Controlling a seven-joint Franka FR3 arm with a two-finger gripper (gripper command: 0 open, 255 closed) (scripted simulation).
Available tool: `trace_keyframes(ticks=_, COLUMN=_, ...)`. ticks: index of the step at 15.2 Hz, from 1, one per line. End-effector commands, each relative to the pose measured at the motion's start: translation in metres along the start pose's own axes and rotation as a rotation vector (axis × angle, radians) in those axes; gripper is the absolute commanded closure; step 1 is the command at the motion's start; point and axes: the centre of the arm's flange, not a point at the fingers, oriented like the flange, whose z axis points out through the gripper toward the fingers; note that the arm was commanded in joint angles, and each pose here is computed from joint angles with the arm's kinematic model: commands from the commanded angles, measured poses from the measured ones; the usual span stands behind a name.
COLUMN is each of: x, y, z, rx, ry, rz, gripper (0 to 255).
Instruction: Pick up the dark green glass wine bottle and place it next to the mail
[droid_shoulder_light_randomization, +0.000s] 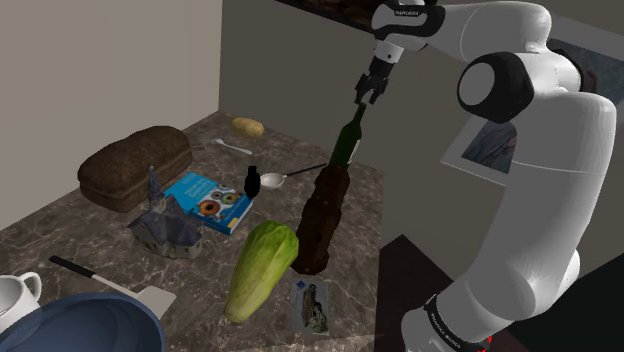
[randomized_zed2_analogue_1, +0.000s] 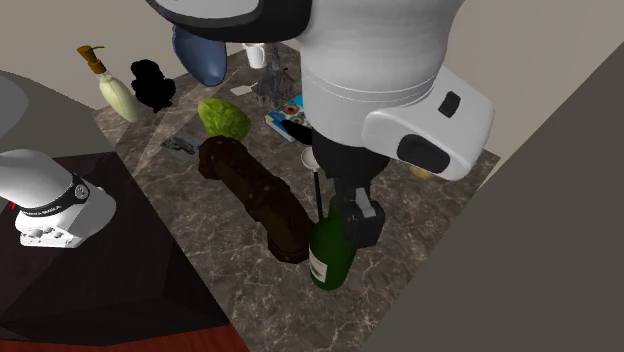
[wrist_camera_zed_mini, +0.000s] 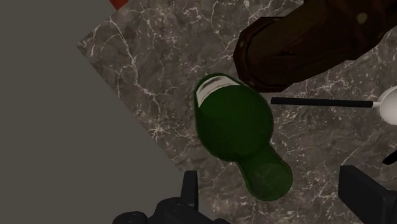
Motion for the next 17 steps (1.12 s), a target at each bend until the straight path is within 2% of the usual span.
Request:
trace_keyframes(ticks=1, x=0.002, y=0.000, z=0.009, rx=0.000, ry=0.001, rz=-0.001, gripper=0)
trace_keyframes(ticks=6, x=0.002, y=0.000, z=0.034, rx=0.000, ry=0.001, rz=-0.001, gripper=0)
trace_keyframes(ticks=13, x=0.002, y=0.000, z=0.033, rx=0.000, ry=0.001, rz=-0.001, gripper=0)
trace_keyframes(ticks=14, x=0.002, y=0.000, z=0.033, rx=0.000, ry=0.001, rz=-0.001, gripper=255)
trace_keyframes(ticks=17, x=0.002, y=0.000, z=0.033, rx=0.000, ry=0.001, rz=-0.001, gripper=255)
